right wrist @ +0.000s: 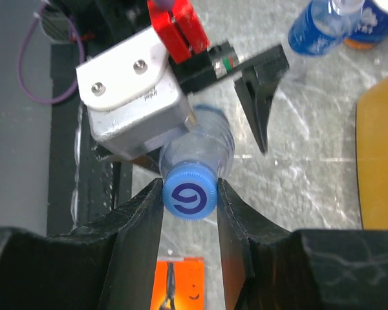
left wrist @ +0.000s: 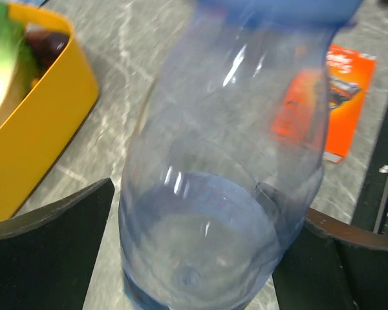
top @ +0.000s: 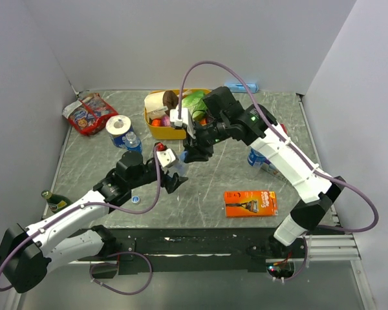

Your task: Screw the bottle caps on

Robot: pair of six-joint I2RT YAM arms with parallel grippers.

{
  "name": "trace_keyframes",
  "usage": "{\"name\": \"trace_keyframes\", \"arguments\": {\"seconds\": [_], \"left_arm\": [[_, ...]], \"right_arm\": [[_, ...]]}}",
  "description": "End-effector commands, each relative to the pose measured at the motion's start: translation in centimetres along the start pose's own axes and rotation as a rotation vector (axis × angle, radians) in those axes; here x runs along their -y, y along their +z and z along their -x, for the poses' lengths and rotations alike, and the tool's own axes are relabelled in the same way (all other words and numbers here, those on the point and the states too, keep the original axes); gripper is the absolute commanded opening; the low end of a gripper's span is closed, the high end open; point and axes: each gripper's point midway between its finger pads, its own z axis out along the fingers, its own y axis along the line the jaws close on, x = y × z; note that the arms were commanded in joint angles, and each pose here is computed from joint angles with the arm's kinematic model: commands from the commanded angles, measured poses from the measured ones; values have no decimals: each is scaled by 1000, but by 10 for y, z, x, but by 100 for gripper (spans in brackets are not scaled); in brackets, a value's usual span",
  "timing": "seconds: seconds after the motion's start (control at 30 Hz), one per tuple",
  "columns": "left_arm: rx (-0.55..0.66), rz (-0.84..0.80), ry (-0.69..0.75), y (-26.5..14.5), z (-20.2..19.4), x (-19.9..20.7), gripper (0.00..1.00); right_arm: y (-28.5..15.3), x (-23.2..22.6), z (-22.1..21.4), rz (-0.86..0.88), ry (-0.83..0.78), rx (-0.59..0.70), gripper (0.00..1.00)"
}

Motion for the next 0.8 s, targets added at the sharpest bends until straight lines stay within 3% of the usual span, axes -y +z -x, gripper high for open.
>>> {"name": "trace_keyframes", "arguments": {"seconds": [0.0,0.3,0.53,0.77], "left_arm": [[-59,150,-61,-6,-10,-23,96],[-218,98,-63,-32,-56,-3,96],[-224,38,11,-27,-36,-3,96],[-216,37,9,-27,-24,-7,96]], "right_arm": [[-19,5,-17,-21,12,-64,1],[-35,65,-78,-180,91,-214,1],[-32,101,-146,-249,138,-437,2],[-32,113,-185,-247,183,-557,4]]}}
